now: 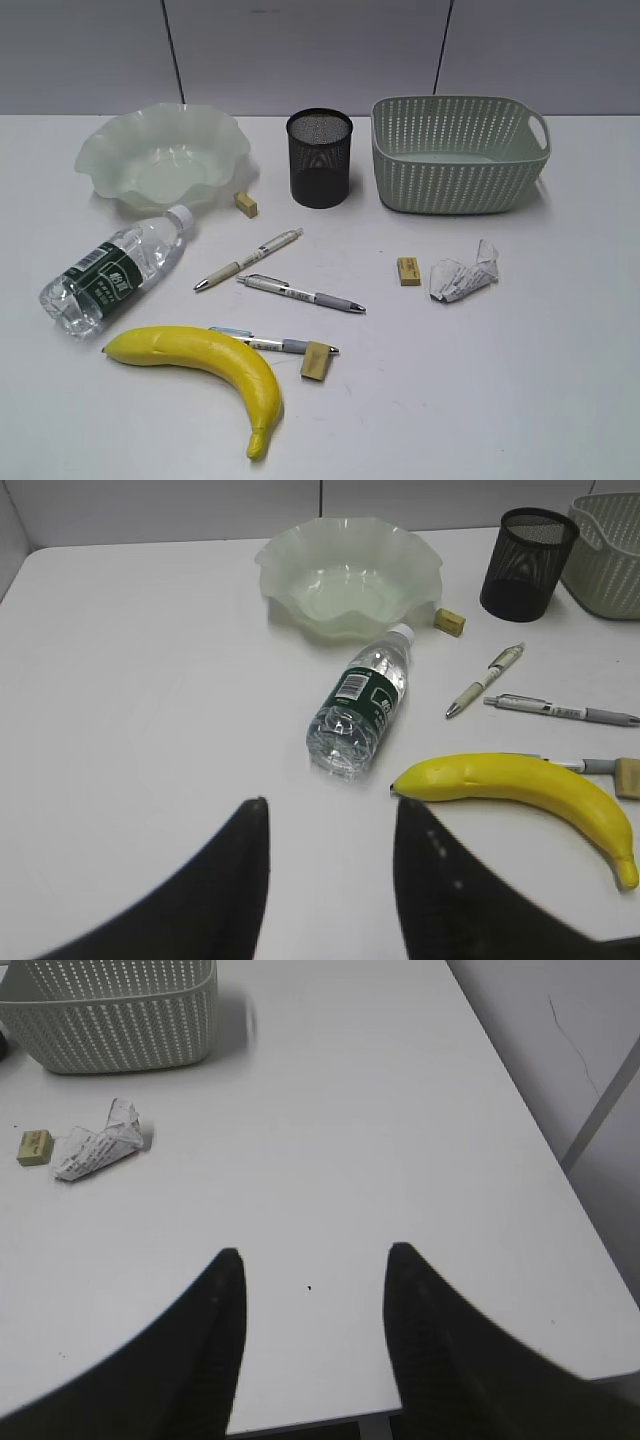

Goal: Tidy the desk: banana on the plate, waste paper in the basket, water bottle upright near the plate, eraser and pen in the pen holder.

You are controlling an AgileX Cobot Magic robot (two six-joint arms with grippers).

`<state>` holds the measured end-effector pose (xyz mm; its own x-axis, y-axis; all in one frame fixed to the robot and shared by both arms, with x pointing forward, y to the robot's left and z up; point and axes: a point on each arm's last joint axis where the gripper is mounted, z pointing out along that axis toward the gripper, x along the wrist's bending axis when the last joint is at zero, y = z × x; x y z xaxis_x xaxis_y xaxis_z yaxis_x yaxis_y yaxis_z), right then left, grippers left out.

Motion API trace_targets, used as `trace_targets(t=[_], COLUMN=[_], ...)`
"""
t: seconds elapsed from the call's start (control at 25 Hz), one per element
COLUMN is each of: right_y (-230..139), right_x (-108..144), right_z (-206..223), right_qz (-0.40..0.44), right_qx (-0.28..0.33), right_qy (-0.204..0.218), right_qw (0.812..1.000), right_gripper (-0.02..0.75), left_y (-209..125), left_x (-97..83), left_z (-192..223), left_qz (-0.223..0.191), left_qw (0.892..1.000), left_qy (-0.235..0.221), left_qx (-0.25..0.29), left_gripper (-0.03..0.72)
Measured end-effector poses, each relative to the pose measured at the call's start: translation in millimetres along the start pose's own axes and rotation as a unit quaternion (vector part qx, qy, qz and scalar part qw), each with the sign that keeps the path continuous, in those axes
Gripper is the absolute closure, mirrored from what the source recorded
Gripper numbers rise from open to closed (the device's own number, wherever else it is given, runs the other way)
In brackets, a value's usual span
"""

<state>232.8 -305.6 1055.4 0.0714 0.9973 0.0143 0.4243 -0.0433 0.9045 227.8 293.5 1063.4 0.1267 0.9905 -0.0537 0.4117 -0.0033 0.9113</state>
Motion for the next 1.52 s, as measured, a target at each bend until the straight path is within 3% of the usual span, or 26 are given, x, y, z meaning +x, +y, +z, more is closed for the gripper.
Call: trace_targets(t=[1.52], right_y=[0.0], right_x=[0.0], right_z=[0.0], right_qz=[0.000], right_qx=[0.000], right_qy=[0.000], right_qw=[1.000], right_gripper=[0.370], left_y=[0.3], left_x=[-1.1], left_z=[0.0], left_qz=[-0.003], left_qw=[1.000], left_qy=[-0.006], left_qx=[-0.002], left_gripper=[0.377])
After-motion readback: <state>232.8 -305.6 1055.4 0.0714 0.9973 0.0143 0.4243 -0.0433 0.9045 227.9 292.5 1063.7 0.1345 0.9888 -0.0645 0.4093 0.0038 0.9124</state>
